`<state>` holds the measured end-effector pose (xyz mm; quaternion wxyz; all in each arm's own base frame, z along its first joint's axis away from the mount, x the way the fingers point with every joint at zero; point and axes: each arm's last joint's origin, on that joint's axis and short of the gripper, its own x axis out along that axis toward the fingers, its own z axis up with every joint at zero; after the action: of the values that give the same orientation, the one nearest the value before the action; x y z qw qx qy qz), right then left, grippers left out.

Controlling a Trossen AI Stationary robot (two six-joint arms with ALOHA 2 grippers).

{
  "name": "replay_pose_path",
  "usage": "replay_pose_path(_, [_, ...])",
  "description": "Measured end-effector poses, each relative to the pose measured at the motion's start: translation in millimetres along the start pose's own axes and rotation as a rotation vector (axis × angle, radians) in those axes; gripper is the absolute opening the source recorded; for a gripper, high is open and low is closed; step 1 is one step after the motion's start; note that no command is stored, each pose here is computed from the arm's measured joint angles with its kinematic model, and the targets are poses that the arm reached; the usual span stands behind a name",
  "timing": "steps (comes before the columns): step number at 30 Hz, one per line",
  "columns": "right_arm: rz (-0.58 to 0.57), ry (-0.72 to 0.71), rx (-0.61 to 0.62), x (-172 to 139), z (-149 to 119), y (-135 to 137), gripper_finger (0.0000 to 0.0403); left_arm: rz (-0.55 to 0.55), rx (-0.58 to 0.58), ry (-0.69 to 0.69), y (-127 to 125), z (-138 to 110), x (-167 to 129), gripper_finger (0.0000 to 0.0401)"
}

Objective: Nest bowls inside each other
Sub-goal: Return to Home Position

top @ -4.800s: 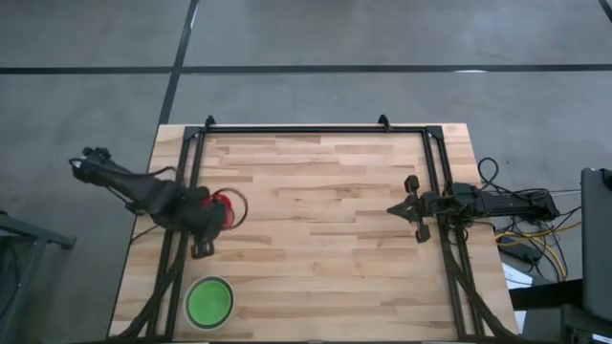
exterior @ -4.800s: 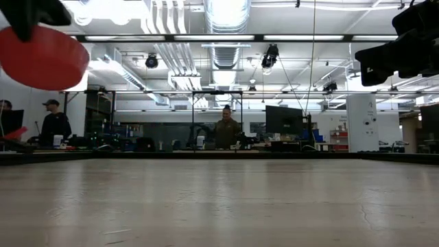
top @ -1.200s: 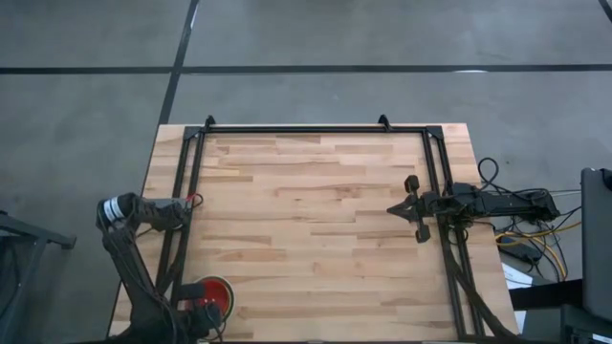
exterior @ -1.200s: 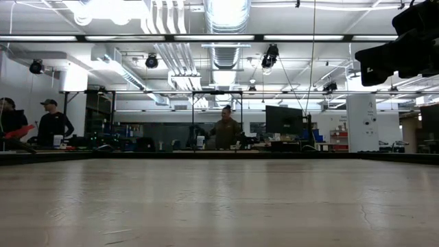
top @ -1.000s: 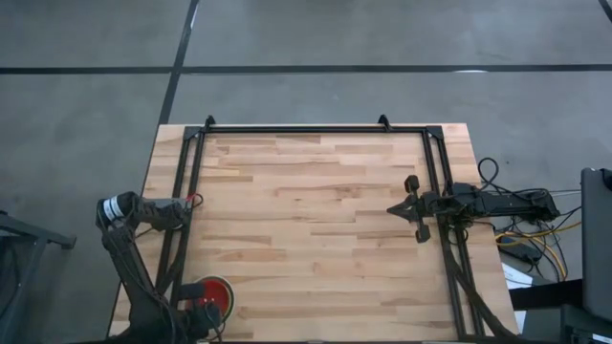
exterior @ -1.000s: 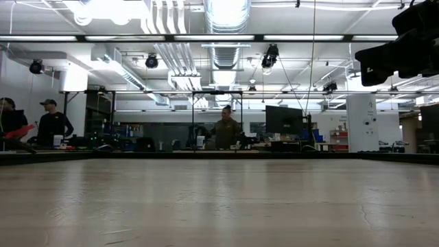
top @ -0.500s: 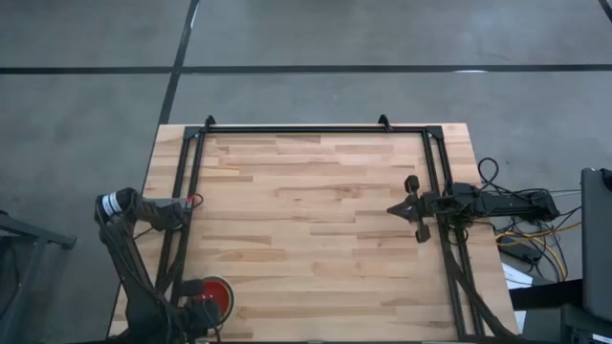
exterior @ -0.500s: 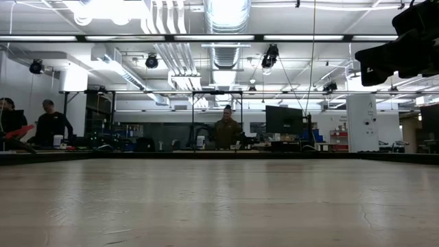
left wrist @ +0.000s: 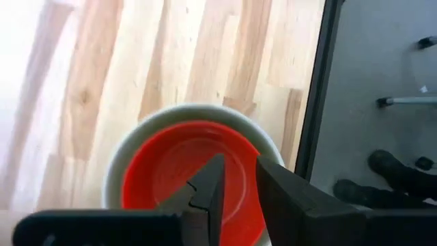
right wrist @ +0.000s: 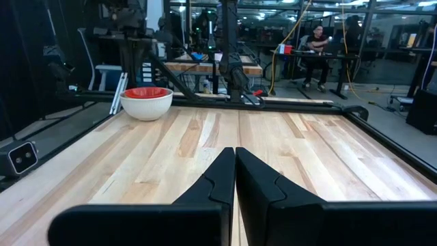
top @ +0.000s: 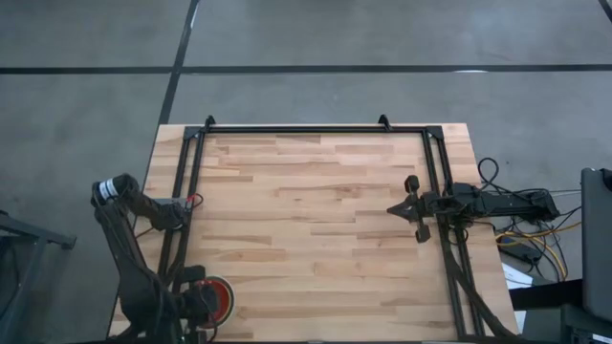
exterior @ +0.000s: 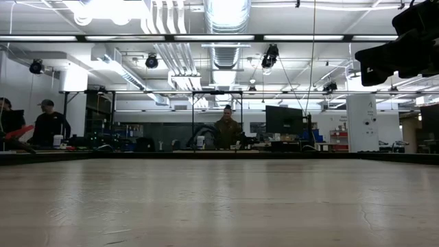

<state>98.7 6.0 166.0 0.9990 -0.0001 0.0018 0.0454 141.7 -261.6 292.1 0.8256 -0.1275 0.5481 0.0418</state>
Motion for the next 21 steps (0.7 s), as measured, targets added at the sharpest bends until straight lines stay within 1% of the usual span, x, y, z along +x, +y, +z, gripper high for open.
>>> replay_pose_path(6, [0.000, 0.000, 0.000, 0.0, 0.0, 0.0, 0.0009, -0.024, 0.019, -0.088, 10.3, 12.3, -14.5, 0.0088])
replay_pose_path(10, [0.000, 0.000, 0.000, 0.0, -0.1, 0.0, 0.0009, -0.028, 0.061, -0.134, 17.4, 20.1, -22.3, 0.0088])
replay_pose_path(17, [0.000, 0.000, 0.000, 0.0, -0.1, 0.0, 0.0009, -0.047, 0.077, -0.210, 33.7, 37.8, -38.0, 0.0087])
replay_pose_path(21, [0.000, 0.000, 0.000, 0.0, 0.1, 0.0, 0.0009, -0.065, 0.125, -0.259, 40.6, 47.4, -45.7, 0.0087])
